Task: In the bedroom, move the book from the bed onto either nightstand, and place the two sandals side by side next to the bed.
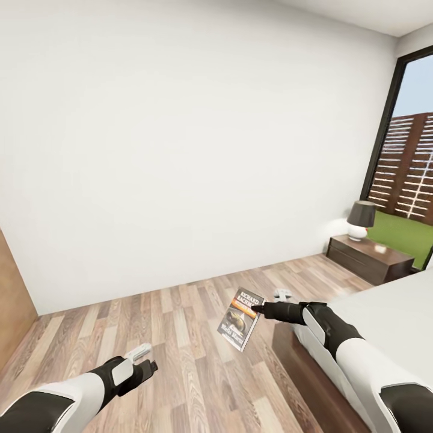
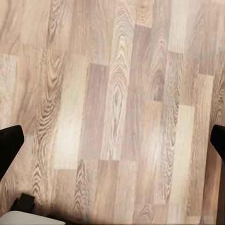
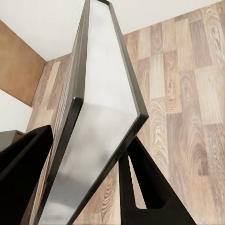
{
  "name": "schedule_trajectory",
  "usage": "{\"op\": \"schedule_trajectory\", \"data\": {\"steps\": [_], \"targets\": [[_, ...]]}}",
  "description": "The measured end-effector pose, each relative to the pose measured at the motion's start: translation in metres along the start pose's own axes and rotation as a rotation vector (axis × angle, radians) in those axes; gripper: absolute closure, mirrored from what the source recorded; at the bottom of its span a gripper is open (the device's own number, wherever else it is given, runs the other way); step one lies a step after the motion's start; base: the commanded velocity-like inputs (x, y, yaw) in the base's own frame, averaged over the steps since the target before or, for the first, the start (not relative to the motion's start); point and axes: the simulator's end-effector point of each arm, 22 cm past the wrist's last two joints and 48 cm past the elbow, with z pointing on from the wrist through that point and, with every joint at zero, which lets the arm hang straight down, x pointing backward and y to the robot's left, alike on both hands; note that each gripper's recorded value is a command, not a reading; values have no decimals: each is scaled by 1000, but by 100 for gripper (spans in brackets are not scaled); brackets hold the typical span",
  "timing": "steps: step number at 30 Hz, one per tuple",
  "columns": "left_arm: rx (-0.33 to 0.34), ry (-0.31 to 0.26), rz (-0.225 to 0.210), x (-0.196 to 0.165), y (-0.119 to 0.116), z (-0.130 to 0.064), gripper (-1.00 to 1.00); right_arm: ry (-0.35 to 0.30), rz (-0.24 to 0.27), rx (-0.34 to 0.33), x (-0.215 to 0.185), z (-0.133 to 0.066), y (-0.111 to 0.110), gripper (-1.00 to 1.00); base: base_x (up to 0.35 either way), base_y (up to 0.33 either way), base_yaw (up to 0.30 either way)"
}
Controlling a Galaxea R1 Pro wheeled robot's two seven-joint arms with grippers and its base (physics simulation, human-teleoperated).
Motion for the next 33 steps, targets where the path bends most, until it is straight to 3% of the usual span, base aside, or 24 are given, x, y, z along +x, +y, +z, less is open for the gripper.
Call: {"op": "schedule_trajectory", "data": {"steps": [18, 33], "targets": [[9, 16, 5, 10, -9, 3, -100, 8, 5, 3, 4, 3, -3, 100, 327, 100, -6], [13, -17, 5, 6, -14, 5, -100, 14, 12, 5, 7, 4, -5, 100, 340, 22, -268]]}}
